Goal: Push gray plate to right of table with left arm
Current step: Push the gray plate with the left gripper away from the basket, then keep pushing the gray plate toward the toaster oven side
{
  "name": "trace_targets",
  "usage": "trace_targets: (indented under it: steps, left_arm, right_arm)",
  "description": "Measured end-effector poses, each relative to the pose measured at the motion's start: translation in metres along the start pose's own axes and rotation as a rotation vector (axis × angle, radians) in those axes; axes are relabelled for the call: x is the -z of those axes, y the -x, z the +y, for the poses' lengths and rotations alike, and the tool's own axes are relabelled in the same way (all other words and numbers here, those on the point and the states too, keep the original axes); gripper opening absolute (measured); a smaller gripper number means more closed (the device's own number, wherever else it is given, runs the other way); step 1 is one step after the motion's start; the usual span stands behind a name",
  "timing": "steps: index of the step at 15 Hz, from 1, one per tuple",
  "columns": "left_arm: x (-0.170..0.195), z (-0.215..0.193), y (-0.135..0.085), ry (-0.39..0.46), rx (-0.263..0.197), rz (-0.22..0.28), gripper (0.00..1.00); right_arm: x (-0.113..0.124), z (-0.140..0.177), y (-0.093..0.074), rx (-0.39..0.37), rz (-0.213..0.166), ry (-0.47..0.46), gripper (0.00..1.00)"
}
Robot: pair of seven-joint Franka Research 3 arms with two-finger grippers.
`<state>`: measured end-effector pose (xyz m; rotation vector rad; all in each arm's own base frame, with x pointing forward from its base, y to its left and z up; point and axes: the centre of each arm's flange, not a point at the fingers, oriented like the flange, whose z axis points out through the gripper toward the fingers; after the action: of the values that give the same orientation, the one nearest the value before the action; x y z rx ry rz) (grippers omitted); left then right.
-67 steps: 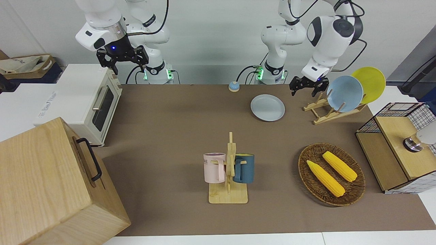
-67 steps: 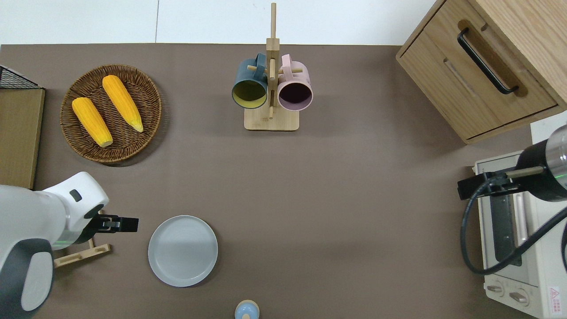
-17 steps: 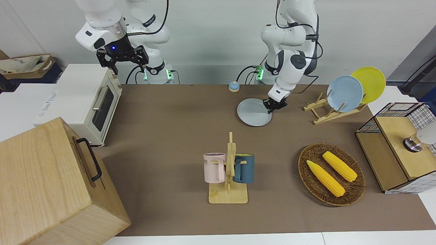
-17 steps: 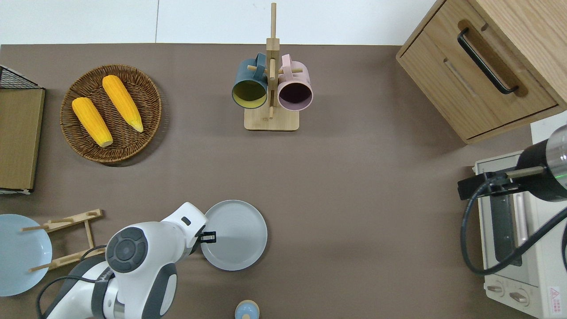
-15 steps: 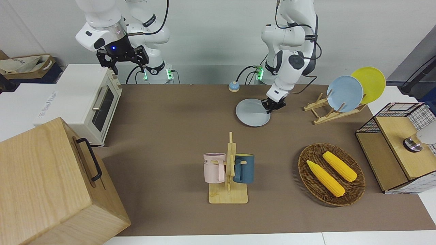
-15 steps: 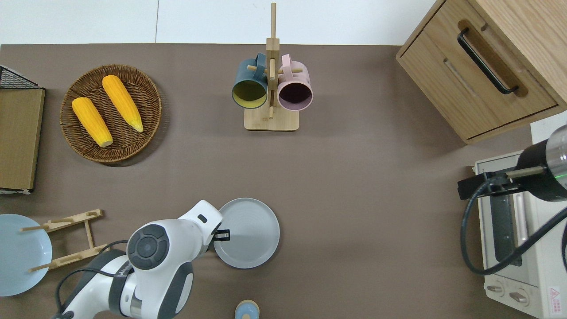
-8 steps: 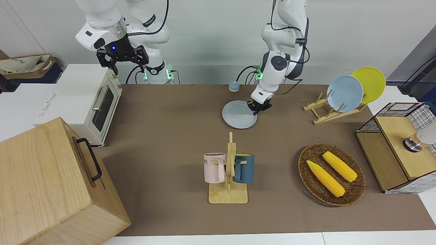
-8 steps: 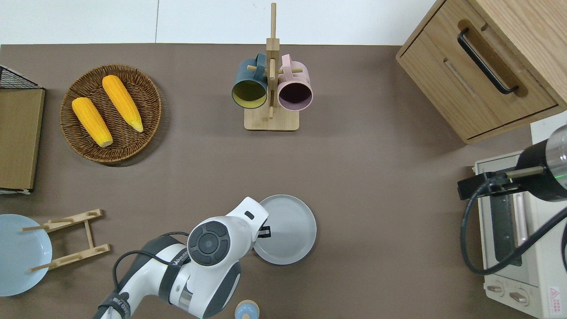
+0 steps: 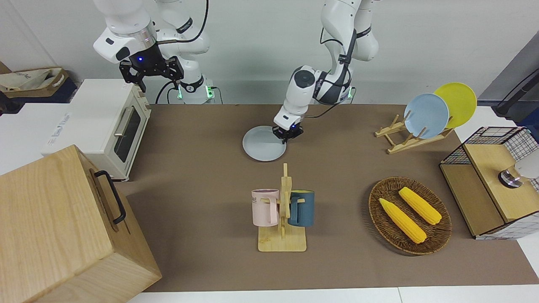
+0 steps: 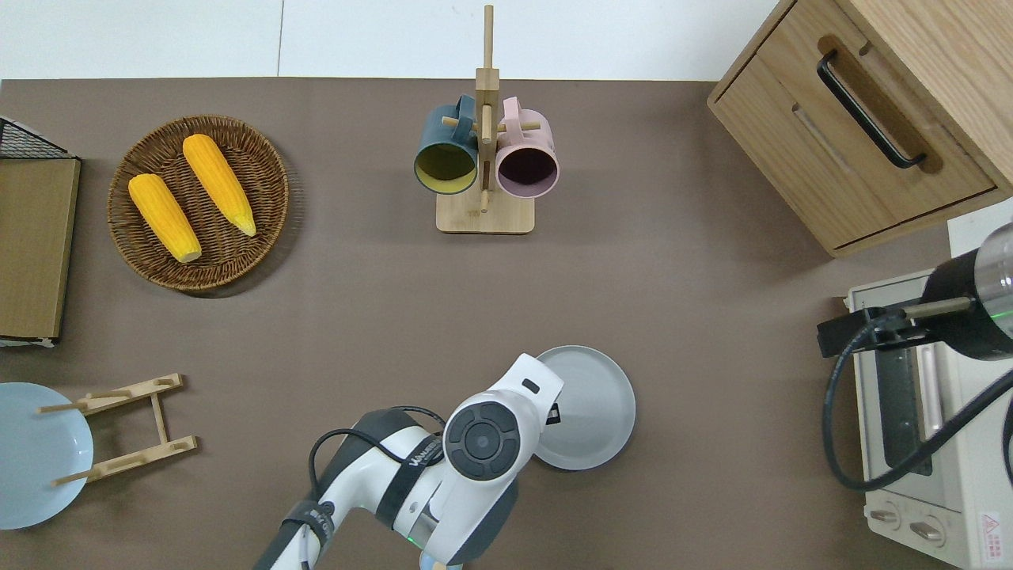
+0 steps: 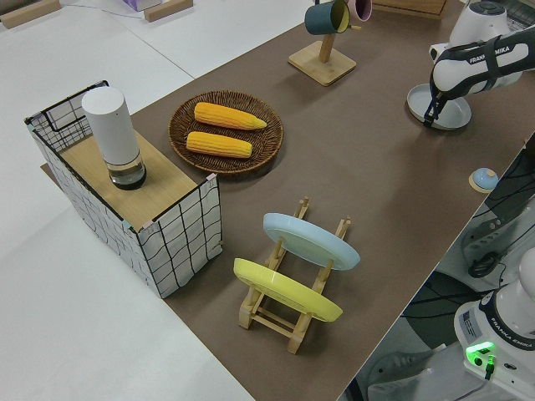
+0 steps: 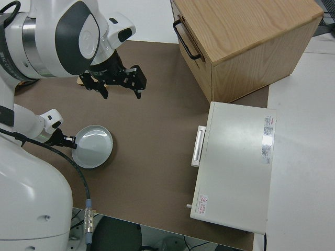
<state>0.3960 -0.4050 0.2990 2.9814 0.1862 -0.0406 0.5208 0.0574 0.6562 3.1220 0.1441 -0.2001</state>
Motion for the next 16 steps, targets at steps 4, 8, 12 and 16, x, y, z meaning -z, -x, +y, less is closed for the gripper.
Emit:
trace_targets:
  steps: [4, 8, 12, 16]
  left_arm:
    - [-0.007, 0.045, 0.006, 0.026, 0.037, 0.004, 0.01]
    - [-0.013, 0.078, 0.012, 0.04, 0.074, 0.016, 0.01]
    - [-0.016, 0.094, 0.012, 0.044, 0.085, 0.024, 0.01]
    - [-0.015, 0.096, 0.011, 0.032, 0.088, 0.014, 0.02]
  right_arm:
    - [0.0, 0.0, 0.0, 0.0, 0.0, 0.0, 0.99]
    - [0.0, 0.0, 0.0, 0.0, 0.0, 0.0, 0.99]
    - [0.0, 0.0, 0.0, 0.0, 0.0, 0.0, 0.99]
    - [0.0, 0.0, 0.0, 0.0, 0.0, 0.0, 0.99]
